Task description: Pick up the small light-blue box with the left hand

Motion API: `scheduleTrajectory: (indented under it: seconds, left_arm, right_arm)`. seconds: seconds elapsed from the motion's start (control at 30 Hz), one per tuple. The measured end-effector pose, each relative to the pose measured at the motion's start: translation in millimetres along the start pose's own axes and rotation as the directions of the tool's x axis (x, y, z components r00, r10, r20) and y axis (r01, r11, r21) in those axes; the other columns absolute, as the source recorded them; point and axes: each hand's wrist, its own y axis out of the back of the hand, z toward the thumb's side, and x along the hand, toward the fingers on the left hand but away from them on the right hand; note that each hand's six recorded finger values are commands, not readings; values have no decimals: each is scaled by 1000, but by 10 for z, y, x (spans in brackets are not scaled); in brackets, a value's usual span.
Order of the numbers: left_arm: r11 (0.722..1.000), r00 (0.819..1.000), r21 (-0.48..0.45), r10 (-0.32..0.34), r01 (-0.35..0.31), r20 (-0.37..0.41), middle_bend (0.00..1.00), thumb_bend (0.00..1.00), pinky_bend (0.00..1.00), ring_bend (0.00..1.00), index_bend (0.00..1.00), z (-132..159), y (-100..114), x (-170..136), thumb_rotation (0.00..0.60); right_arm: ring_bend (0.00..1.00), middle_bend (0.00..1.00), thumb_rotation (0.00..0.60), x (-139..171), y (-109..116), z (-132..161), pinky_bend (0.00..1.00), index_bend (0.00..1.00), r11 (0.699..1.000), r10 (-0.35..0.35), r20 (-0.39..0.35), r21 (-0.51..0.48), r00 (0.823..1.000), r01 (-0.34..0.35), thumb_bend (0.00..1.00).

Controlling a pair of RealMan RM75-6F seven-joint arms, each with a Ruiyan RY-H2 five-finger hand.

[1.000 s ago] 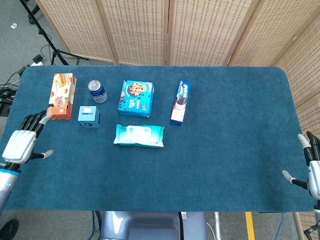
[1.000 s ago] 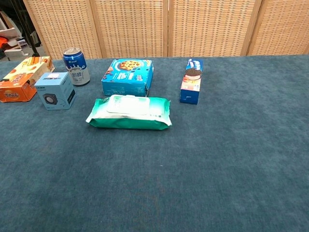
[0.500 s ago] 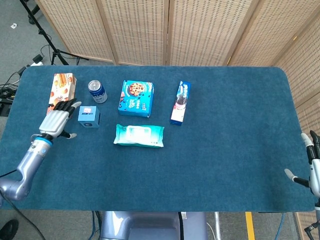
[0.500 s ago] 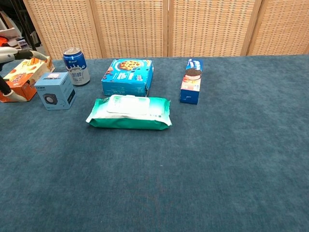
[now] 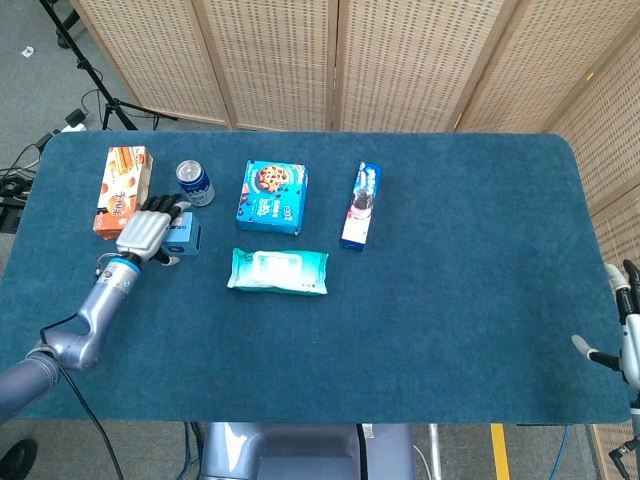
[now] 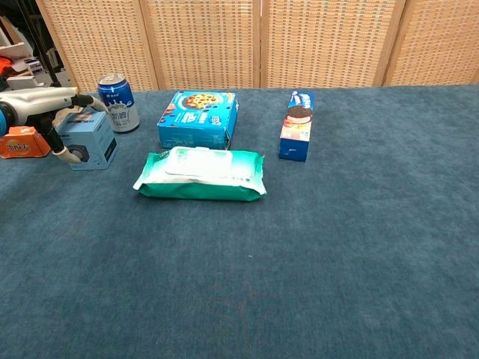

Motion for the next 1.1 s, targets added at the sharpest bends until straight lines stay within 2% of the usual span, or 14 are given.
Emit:
scheduleTrajectory:
  seconds: [0.07,0.13,0.33,0.47,0.63,0.87,1.03,1.1]
  left_arm:
    - [1000,1000,-2,12,-12,7,473,102,295,372,416,20,11,4,600]
    - [1000,1000,-7,24,-24,14,482,128,300,381,436,27,22,-4,600]
    - [997,996,-44,66,-64,53,482,133,301,382,445,51,166,-151,600]
    - [994,991,-67,94,-88,94,482,132,301,382,441,60,336,-388,600]
    - [994,991,-85,74,-65,110,482,132,301,382,440,53,396,-770,600]
    - [998,999,-68,10,-7,43,482,136,301,381,440,-119,227,-1344,600]
    - [997,1000,-77,-32,31,-2,482,138,301,381,439,-180,24,-1466,600]
    - [995,998,-81,-57,56,-4,442,124,301,369,436,-159,-95,-1480,600]
  right_arm:
    - [0,0,600,-1,1,-3,0,0,1000,0,3,-1,1000,0,0]
    - [0,0,600,3,3,1,0,0,1000,0,2,-5,1000,0,0]
    - [0,0,600,24,20,3,0,0,1000,-5,0,-21,1000,5,0]
    - [0,0,600,33,29,16,0,0,1000,-7,-6,-25,1000,7,0]
    - [0,0,600,42,38,26,0,0,999,-6,-11,-33,1000,6,0]
    - [0,0,600,50,44,34,0,0,999,-4,-18,-42,1000,3,0]
    - [0,0,600,54,67,25,0,0,999,-7,-18,-52,1000,6,0]
    - [0,0,600,54,76,10,0,0,998,-5,-15,-56,1000,4,0]
